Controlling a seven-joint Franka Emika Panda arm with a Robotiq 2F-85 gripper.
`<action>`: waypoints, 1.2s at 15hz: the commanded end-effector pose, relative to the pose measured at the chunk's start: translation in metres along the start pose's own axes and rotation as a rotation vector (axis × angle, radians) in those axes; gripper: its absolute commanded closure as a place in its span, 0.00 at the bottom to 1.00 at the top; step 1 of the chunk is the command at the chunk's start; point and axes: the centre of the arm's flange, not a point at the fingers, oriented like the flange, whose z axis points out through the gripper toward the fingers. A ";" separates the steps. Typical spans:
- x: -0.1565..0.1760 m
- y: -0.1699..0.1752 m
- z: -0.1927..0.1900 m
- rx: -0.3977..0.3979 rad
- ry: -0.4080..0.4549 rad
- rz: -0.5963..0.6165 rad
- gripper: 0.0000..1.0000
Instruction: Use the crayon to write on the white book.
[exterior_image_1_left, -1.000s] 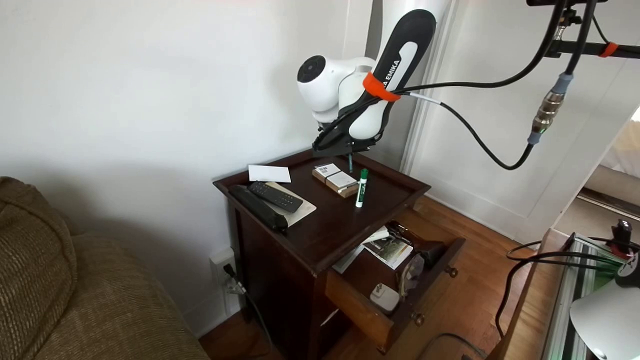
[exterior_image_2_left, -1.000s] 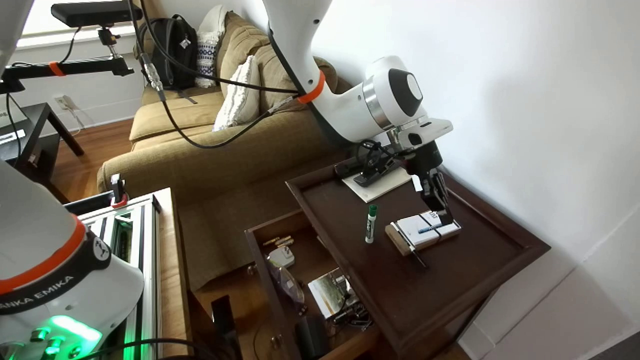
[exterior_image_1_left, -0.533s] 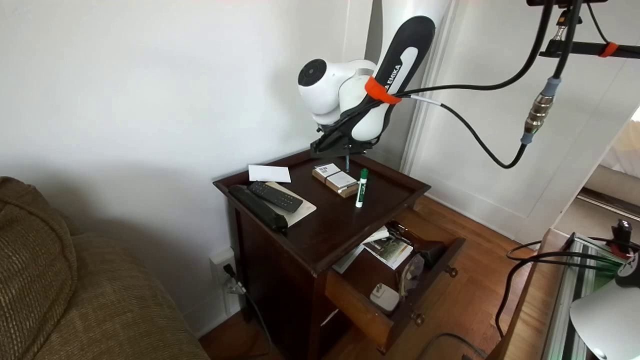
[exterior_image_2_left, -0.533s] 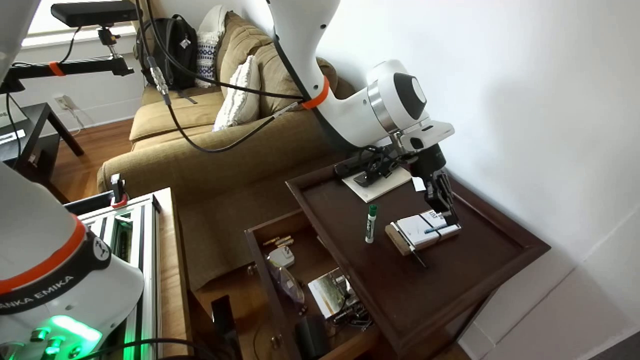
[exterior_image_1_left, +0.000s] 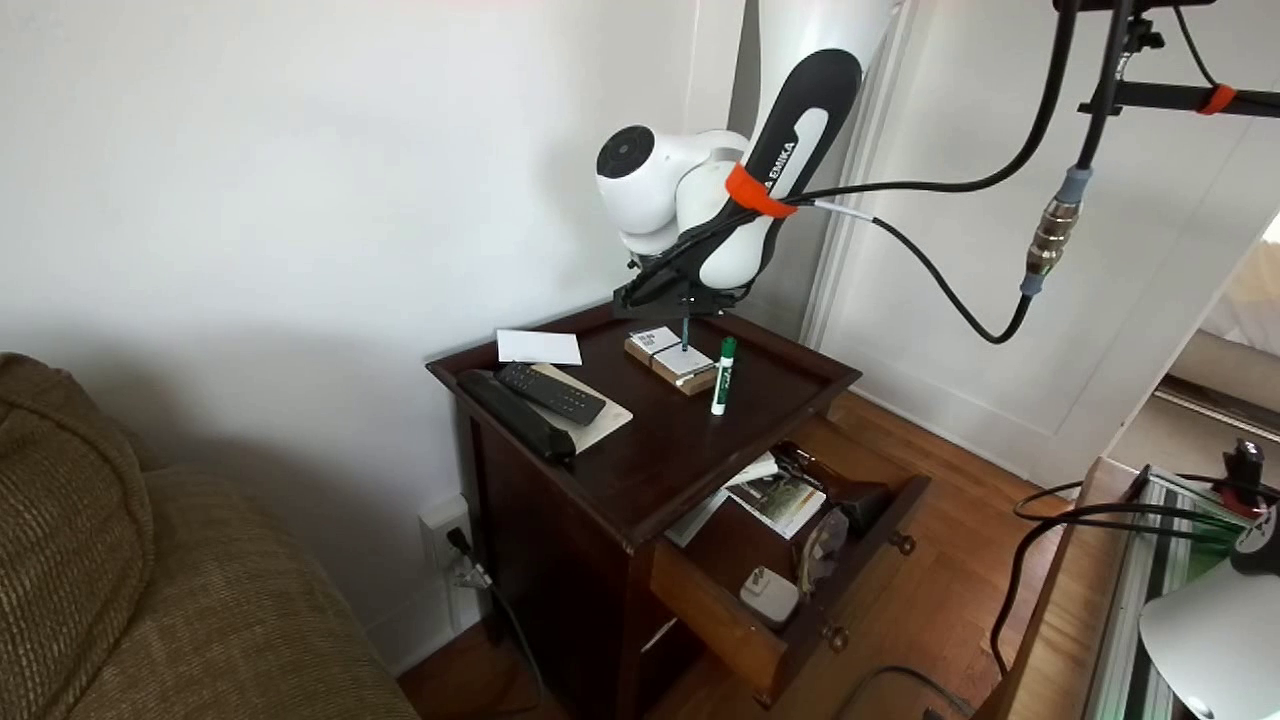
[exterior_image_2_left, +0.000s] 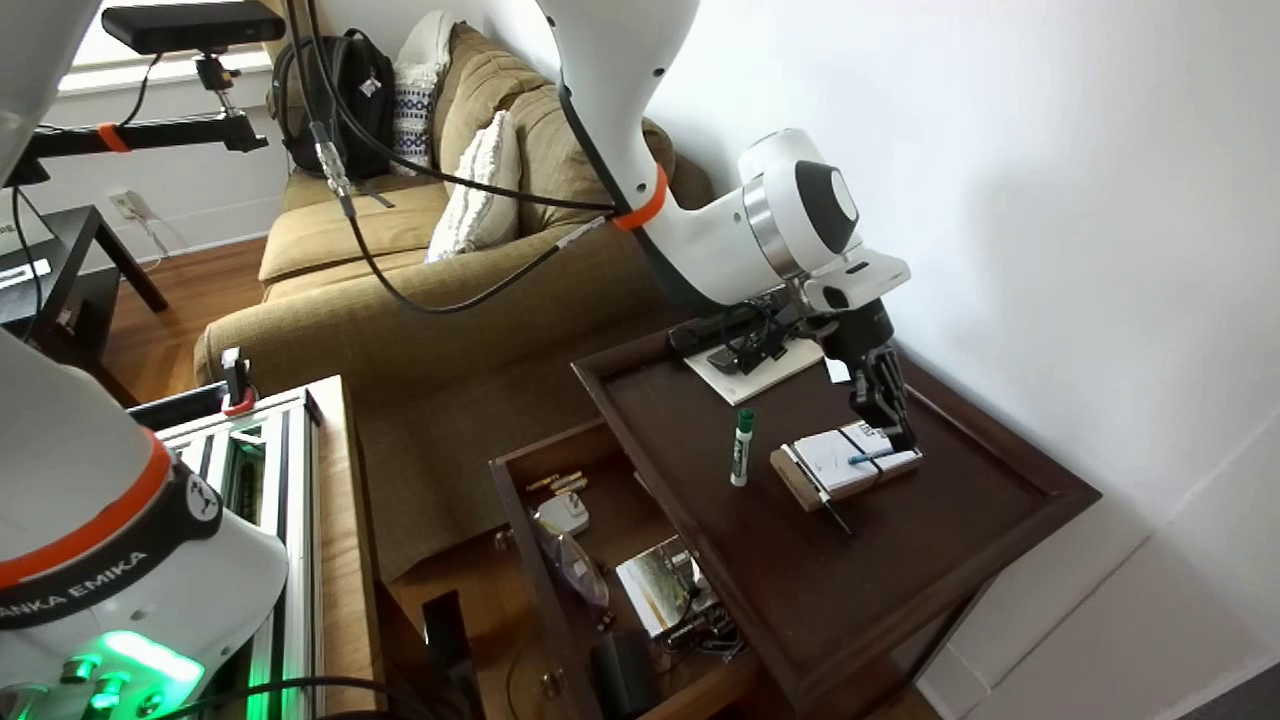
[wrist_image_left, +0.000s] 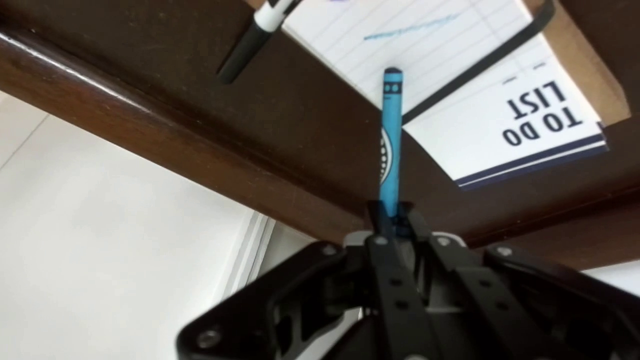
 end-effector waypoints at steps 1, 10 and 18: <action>-0.007 -0.006 0.011 0.019 -0.008 0.013 0.98; -0.015 -0.025 0.005 0.045 -0.003 0.003 0.98; 0.020 -0.014 -0.031 0.113 -0.001 0.060 0.98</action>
